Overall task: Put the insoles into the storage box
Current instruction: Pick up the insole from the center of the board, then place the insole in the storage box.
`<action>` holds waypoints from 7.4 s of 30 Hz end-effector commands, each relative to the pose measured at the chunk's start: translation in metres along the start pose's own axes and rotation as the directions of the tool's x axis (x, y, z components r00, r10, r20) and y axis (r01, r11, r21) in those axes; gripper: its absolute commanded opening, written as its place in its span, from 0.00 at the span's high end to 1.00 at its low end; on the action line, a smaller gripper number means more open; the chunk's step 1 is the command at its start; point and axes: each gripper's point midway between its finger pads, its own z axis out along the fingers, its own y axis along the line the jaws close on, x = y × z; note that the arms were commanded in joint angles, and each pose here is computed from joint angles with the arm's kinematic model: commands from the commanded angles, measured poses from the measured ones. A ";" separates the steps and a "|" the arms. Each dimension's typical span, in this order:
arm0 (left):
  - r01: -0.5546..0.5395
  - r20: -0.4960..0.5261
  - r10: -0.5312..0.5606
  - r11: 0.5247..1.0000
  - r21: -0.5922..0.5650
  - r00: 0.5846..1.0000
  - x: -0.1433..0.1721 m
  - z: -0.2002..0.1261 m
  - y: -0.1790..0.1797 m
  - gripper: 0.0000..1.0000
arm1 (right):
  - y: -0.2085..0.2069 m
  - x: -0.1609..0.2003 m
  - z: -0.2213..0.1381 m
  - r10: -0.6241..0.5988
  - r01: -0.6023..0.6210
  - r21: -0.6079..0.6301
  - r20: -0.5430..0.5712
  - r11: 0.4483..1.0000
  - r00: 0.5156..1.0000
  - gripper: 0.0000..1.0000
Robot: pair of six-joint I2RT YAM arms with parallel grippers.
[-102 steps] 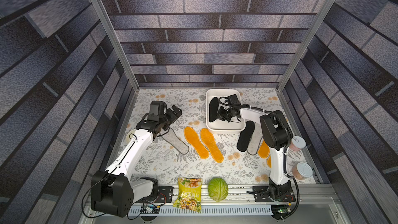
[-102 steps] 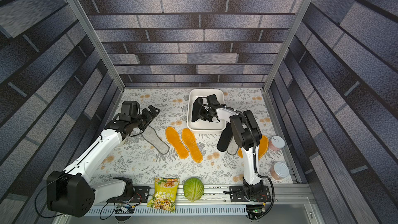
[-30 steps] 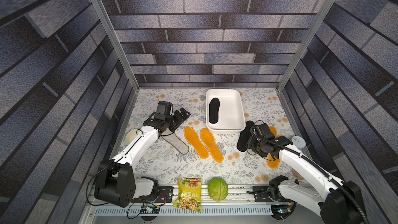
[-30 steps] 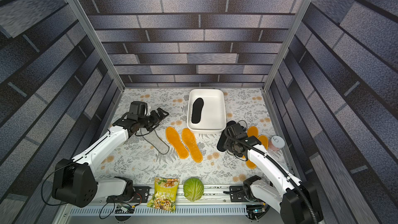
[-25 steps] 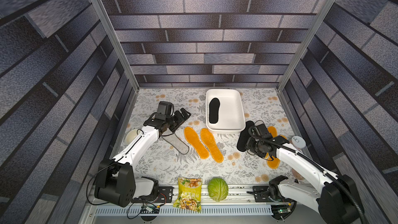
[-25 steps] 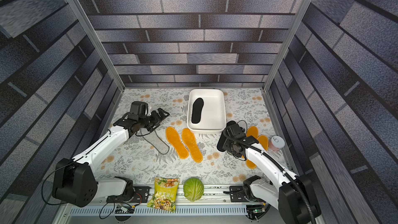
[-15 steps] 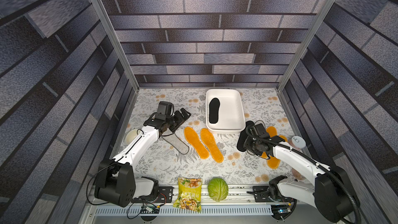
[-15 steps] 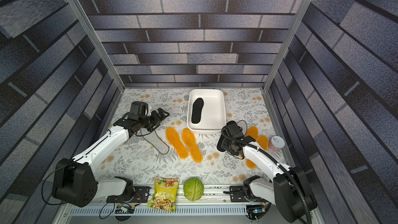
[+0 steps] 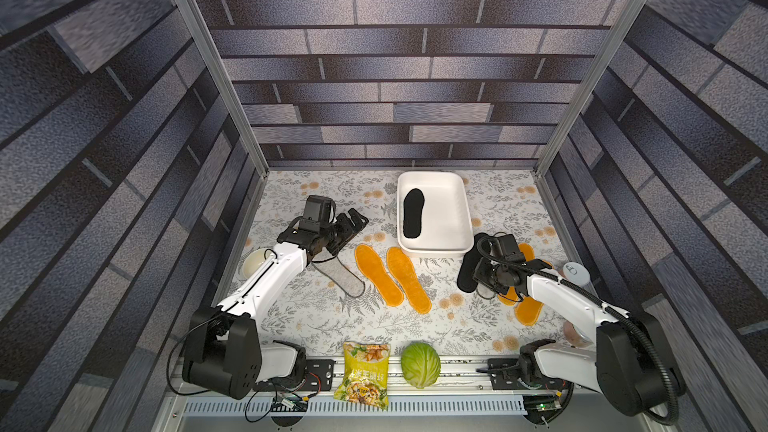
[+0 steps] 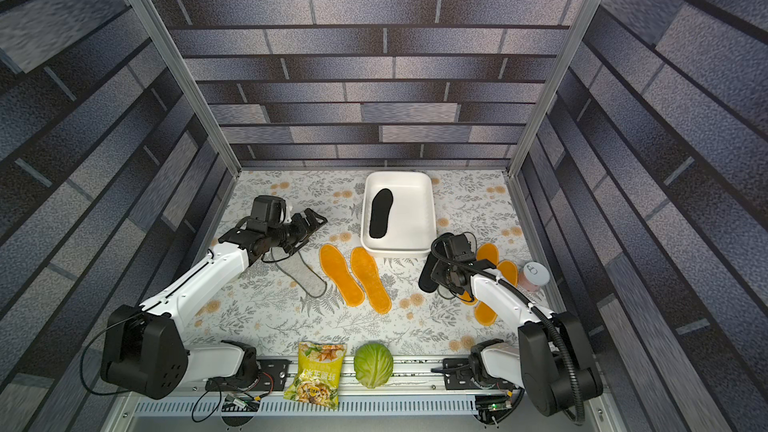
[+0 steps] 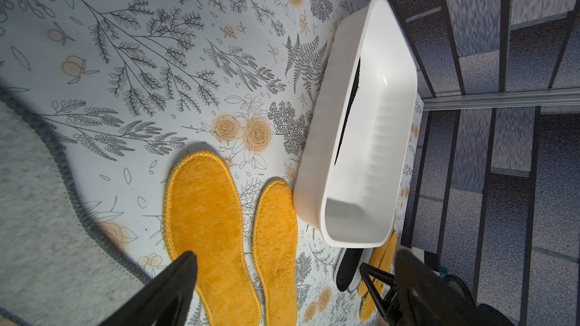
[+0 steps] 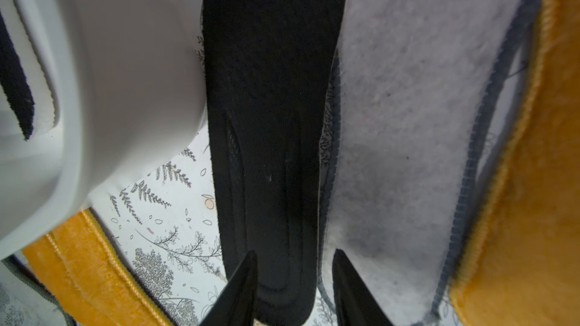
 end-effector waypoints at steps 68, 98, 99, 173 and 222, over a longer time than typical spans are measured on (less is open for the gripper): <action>0.014 -0.023 -0.015 1.000 -0.028 1.000 0.005 0.003 0.008 0.00 | -0.001 -0.027 -0.006 -0.141 0.154 -0.089 0.135 0.984 0.981 1.00; 0.020 -0.031 -0.020 1.000 -0.010 0.999 0.004 0.005 0.009 0.00 | 0.037 -0.044 -0.093 -0.344 0.407 -0.152 0.325 0.901 0.881 1.00; 0.020 -0.030 -0.020 1.000 -0.008 0.999 0.004 0.004 0.009 0.00 | 0.041 -0.046 -0.096 -0.355 0.419 -0.154 0.324 0.895 0.877 1.00; 0.067 -0.002 -0.067 0.998 0.004 0.998 -0.008 -0.005 0.028 0.00 | 0.161 -0.127 0.066 -0.357 0.356 -0.042 -0.188 0.933 0.915 1.00; 0.081 0.016 -0.081 0.997 0.009 0.997 -0.012 -0.013 0.033 0.00 | 0.141 -0.135 0.088 -0.244 0.258 0.070 -0.165 0.964 0.956 1.00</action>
